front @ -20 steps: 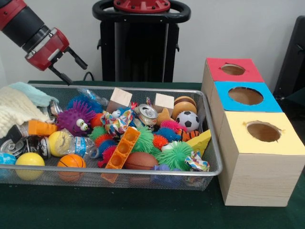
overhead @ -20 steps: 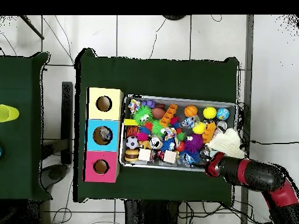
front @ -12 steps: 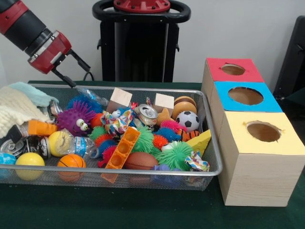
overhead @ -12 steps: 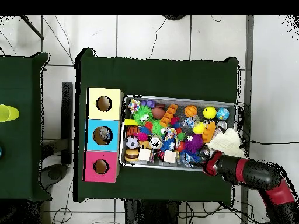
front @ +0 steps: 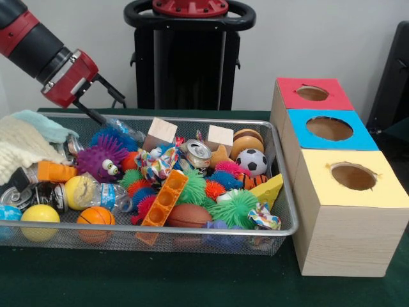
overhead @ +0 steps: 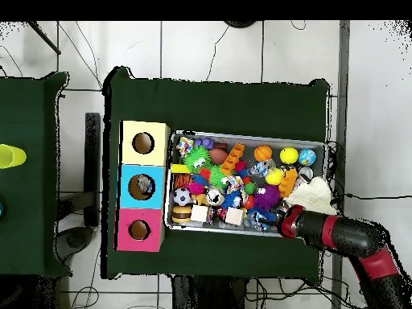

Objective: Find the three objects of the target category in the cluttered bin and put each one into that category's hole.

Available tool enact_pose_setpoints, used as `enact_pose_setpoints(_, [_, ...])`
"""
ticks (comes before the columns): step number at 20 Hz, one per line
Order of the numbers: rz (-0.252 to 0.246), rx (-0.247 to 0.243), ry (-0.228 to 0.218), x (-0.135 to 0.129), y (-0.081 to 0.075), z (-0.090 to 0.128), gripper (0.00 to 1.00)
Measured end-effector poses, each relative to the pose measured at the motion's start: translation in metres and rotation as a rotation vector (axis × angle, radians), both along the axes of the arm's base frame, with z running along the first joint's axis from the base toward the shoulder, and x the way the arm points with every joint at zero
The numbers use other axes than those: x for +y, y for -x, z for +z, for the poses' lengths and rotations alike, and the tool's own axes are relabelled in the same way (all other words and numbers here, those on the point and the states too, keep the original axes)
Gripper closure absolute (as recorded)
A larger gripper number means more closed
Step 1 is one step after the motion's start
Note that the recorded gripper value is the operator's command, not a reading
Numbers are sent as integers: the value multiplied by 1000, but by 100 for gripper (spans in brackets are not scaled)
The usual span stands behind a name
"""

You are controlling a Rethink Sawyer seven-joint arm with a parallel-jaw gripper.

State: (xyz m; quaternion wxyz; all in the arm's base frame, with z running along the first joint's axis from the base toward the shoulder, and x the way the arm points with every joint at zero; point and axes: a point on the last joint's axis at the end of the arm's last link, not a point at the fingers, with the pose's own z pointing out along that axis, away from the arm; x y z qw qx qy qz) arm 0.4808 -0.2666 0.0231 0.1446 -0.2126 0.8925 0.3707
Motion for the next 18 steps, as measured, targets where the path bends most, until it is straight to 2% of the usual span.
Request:
enact_pose_setpoints(12, [-20,-4,-21,-2,-2,-7,0])
enact_pose_setpoints(18, [-9,-10,7,-5,5,-14,0])
